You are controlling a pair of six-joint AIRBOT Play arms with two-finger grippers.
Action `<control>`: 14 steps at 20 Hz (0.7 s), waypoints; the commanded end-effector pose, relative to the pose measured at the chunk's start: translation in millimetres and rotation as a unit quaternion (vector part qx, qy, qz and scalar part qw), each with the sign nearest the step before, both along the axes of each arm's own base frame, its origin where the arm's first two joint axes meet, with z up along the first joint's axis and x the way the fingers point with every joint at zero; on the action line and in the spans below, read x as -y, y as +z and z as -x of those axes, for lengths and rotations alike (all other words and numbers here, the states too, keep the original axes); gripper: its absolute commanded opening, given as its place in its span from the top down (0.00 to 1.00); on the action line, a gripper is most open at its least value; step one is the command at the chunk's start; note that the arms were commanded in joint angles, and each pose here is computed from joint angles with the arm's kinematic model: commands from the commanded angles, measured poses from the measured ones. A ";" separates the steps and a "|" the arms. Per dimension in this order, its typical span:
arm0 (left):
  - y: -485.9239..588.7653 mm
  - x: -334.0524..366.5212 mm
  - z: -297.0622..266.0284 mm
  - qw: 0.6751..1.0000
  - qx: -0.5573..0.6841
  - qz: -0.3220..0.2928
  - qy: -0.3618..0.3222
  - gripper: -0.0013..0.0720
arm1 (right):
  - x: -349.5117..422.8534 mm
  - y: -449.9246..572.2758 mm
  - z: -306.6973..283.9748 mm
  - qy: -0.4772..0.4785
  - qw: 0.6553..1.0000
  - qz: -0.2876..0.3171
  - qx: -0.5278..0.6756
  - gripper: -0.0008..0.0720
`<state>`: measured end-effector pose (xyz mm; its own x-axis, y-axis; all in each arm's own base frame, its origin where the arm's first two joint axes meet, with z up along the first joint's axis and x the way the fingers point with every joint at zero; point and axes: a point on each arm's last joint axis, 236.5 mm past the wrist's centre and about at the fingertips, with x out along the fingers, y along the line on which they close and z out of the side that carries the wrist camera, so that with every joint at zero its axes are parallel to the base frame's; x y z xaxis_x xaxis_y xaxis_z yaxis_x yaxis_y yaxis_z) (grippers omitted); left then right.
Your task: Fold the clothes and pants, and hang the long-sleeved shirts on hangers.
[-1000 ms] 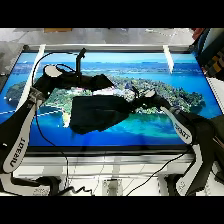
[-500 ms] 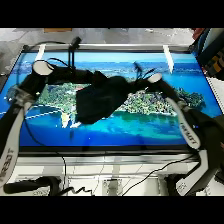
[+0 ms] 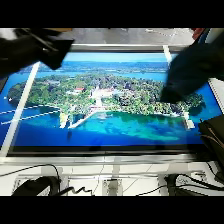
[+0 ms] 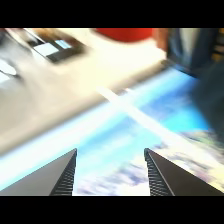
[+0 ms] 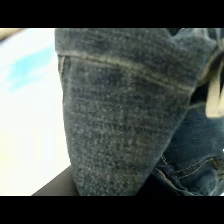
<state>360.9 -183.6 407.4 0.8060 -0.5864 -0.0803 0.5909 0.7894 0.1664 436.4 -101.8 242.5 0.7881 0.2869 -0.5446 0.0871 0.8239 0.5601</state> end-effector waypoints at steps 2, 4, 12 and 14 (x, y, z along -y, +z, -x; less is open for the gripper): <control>46.8 -32.5 44.7 0.995 0.086 -0.027 0.043 0.41 | 148.8 24.6 137.7 -0.245 0.969 0.013 -0.035 0.92; 51.3 -33.9 50.7 0.994 0.093 -0.025 0.043 0.41 | 202.7 16.5 212.6 -0.355 0.932 0.031 -0.074 0.92; 50.4 -33.4 49.4 0.995 0.091 -0.025 0.043 0.41 | 283.7 4.7 418.6 -0.642 0.758 0.006 -0.115 0.58; 50.4 -33.4 49.4 0.995 0.091 -0.025 0.043 0.41 | 289.0 5.5 427.1 -0.678 0.729 -0.036 -0.089 0.11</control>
<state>311.7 -150.9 457.5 0.8556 -0.5158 0.0437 0.4807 0.8231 0.3024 47.6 -381.1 246.0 0.3593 -0.6070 -0.7089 0.9095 0.0577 0.4116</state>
